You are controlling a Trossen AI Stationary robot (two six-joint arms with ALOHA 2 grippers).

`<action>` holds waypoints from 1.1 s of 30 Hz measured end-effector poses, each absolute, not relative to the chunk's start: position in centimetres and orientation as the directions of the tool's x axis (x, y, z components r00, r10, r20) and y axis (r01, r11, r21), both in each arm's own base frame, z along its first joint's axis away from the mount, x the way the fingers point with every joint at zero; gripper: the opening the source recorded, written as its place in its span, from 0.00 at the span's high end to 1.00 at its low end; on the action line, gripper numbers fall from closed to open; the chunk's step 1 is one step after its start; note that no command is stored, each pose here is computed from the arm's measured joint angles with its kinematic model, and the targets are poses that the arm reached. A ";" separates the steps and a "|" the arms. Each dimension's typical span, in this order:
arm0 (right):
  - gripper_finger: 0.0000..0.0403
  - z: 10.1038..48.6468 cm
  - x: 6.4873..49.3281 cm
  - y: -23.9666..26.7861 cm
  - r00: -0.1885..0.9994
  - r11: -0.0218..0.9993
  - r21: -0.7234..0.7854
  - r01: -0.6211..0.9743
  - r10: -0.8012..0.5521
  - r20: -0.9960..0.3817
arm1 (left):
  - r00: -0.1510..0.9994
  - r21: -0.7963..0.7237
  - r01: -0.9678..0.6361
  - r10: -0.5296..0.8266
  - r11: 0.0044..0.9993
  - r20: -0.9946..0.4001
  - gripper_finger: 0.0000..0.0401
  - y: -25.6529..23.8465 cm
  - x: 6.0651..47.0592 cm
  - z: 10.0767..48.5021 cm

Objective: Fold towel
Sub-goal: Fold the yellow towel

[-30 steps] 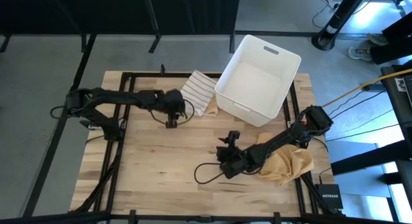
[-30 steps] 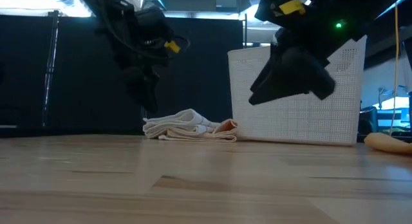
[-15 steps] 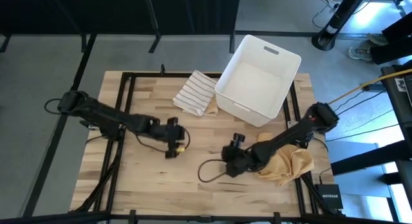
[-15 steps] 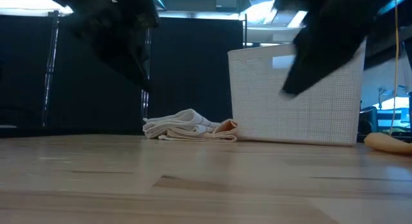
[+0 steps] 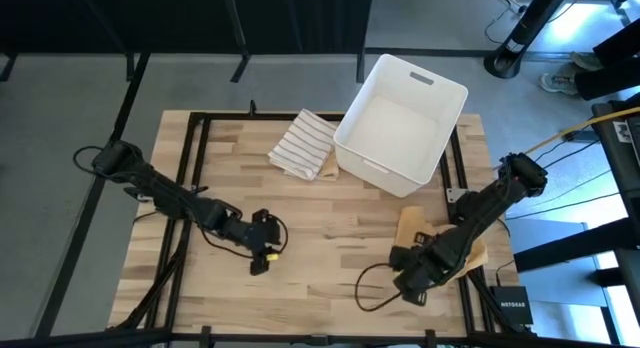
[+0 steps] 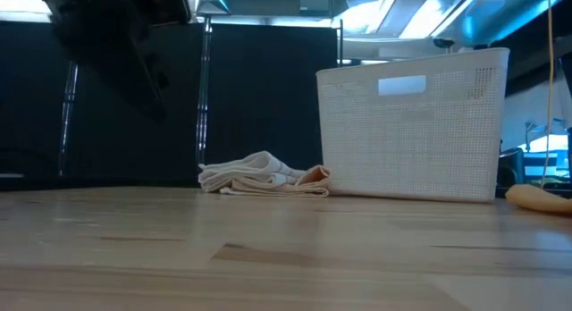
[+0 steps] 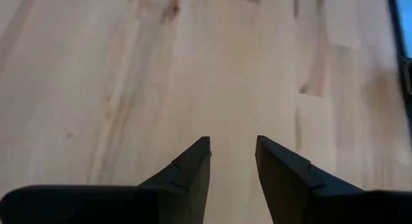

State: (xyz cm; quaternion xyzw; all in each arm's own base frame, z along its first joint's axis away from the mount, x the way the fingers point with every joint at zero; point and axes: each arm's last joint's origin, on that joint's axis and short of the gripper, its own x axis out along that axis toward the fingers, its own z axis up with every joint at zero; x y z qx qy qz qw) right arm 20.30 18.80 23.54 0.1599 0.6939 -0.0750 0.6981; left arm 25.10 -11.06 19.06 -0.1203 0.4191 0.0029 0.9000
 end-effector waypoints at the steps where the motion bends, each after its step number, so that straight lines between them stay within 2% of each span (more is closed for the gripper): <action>1: 0.49 23.5 19.9 18.7 0.002 0.935 0.089 0.344 0.094 -0.996 | 0.653 -0.214 -0.102 -0.097 0.972 -0.752 0.71 -11.2 25.1 19.1; 6: 0.49 23.5 19.0 18.3 -0.001 0.936 -0.046 0.350 -0.049 -0.999 | 0.675 -0.193 -0.115 -0.066 0.974 -0.735 0.71 -11.3 25.2 19.2; 8: 0.49 23.2 18.8 18.3 -0.016 0.939 -0.053 0.341 -0.051 -0.999 | 0.683 -0.189 -0.122 -0.056 0.974 -0.728 0.71 -11.3 25.2 19.2; 12: 0.49 21.8 18.2 18.0 -0.132 0.936 -0.090 0.339 -0.047 -0.990 | 0.685 -0.187 -0.119 -0.056 0.975 -0.727 0.71 -11.3 25.2 19.3; 15: 0.56 21.3 18.1 17.7 -0.110 0.935 -0.117 0.336 -0.085 -0.990 | 0.685 -0.185 -0.117 -0.056 0.976 -0.726 0.71 -11.3 25.2 19.3; 18: 0.74 21.5 18.8 18.0 -0.003 0.943 -0.095 0.319 -0.100 -0.995 | 0.686 -0.186 -0.116 -0.056 0.976 -0.726 0.71 -11.3 25.2 19.3; 21: 0.95 21.9 19.9 18.6 0.162 0.963 -0.059 0.262 -0.104 -0.981 | 0.691 -0.190 -0.115 -0.059 0.975 -0.721 0.71 -11.3 25.3 19.3; 24: 0.96 22.2 21.2 19.1 0.390 0.971 -0.079 0.225 -0.164 -0.906 | 0.710 -0.199 -0.104 -0.068 0.974 -0.701 0.71 -11.4 25.5 19.5; 27: 0.98 22.9 23.0 19.3 0.597 0.972 -0.114 0.205 -0.217 -0.772 | 0.751 -0.200 -0.060 -0.088 0.978 -0.654 0.71 -11.6 25.9 20.0; 30: 0.98 24.0 25.3 19.3 0.747 0.973 -0.128 0.194 -0.231 -0.623 | 0.804 -0.199 -0.003 -0.116 0.980 -0.584 0.71 -12.0 26.3 20.7; 33: 0.98 25.4 27.6 19.0 0.842 0.983 -0.122 0.134 -0.178 -0.509 | 0.848 -0.176 0.053 -0.137 0.983 -0.512 0.71 -12.4 26.7 21.4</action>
